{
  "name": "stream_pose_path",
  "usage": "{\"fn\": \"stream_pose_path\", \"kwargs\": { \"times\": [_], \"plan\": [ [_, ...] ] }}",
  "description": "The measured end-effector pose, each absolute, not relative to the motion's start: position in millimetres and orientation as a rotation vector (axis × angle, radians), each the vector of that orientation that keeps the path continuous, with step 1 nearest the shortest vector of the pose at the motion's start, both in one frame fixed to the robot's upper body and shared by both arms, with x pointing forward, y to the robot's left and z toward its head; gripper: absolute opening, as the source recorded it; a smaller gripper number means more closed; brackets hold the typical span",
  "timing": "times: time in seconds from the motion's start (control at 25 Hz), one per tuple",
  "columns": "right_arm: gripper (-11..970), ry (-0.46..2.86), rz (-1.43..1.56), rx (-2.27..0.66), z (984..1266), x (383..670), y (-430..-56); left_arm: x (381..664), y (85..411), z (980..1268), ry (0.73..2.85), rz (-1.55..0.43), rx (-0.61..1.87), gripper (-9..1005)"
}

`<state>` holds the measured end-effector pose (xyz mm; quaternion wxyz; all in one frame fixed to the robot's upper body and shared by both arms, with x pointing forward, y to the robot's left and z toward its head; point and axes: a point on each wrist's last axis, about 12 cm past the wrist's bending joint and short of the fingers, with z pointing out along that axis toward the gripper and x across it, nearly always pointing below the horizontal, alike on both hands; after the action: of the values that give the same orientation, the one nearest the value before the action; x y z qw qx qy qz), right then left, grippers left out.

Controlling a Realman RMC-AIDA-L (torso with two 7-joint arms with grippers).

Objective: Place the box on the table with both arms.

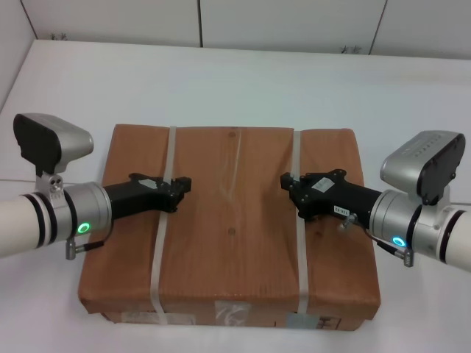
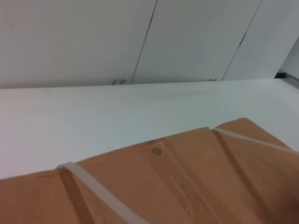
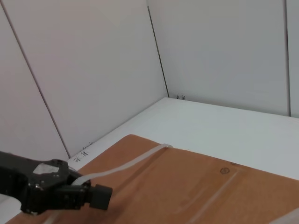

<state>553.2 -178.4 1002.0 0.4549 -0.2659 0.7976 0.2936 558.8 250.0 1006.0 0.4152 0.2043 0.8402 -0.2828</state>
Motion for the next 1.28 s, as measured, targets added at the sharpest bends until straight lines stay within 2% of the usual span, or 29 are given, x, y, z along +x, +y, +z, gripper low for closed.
{"fn": "stream_pose_path", "kwargs": {
  "times": [0.24, 0.4, 0.84, 1.0, 1.2, 1.28],
  "plan": [
    [114, 1.971, 0.724, -0.646, 1002, 554, -179, 557, 251, 1004, 2.114, -0.707, 0.513, 38],
    [121, 1.973, 0.723, -0.641, 1001, 553, -180, 556, 249, 1004, 2.090, -0.687, 0.554, 188],
    [598, 1.981, 0.722, -0.548, 996, 546, -191, 554, 256, 1003, 2.082, -0.654, 0.559, 503],
    [667, 1.988, 0.708, -0.516, 995, 546, -196, 555, 259, 1002, 2.091, -0.637, 0.551, 667],
    [753, 1.995, 0.695, -0.504, 994, 547, -200, 557, 268, 1002, 2.102, -0.599, 0.535, 790],
    [788, 2.000, 0.687, -0.485, 993, 546, -203, 557, 269, 1003, 2.097, -0.595, 0.529, 788]
  ]
}}
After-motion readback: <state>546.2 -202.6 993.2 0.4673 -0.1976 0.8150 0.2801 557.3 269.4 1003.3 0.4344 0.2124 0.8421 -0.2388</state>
